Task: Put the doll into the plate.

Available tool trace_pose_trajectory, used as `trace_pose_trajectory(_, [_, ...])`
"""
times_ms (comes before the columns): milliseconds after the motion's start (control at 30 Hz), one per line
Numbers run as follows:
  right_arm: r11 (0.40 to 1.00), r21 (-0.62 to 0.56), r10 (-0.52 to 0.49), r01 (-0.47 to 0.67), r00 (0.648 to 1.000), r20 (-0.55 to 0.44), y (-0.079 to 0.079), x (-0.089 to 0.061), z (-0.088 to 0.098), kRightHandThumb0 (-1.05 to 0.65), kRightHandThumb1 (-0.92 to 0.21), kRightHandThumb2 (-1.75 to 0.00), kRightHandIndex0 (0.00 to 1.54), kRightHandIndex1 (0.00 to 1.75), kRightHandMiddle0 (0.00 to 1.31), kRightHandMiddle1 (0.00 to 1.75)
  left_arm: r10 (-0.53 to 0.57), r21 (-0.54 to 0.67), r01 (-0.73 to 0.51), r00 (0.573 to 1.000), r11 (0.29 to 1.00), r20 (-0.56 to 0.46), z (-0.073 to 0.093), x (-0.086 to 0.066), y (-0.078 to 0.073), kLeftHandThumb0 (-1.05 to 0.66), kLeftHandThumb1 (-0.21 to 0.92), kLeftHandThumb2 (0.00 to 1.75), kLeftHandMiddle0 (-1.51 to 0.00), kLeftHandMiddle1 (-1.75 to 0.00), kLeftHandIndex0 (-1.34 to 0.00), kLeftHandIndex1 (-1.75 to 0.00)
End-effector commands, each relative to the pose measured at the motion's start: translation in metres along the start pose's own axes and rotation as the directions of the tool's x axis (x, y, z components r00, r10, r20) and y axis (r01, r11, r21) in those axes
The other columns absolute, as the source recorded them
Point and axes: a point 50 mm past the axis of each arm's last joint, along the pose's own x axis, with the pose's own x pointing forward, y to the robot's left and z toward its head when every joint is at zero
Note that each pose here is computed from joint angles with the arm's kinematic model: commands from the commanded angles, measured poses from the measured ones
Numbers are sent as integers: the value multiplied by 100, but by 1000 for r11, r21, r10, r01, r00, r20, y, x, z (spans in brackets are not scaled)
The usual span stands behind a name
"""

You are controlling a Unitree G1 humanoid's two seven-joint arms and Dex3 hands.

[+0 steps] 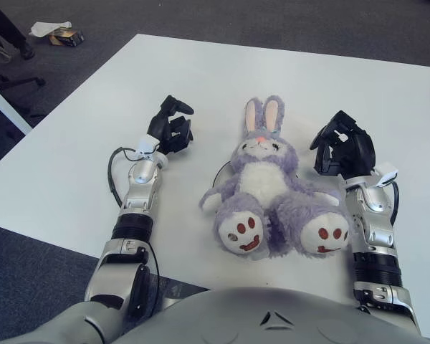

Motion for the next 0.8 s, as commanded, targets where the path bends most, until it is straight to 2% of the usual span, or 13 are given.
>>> trace_pose_trajectory(0, [995,29,-83,92,972,-219,-7,-48,-41,-1,-16,-150,61,175,60,175,36,-45,-47,976,998,-214,-48,-53,-7,-35,90,56,-77,-175,-21,-175])
trace_pose_trajectory(767, [996,36,-69,80,970,-235,-5,-50,-41,-1,-17,-149,61,175,59,174,24,-41,-33,980,999,-197,-49,-55,-10,-35,91,54,-76,-175,-21,-175])
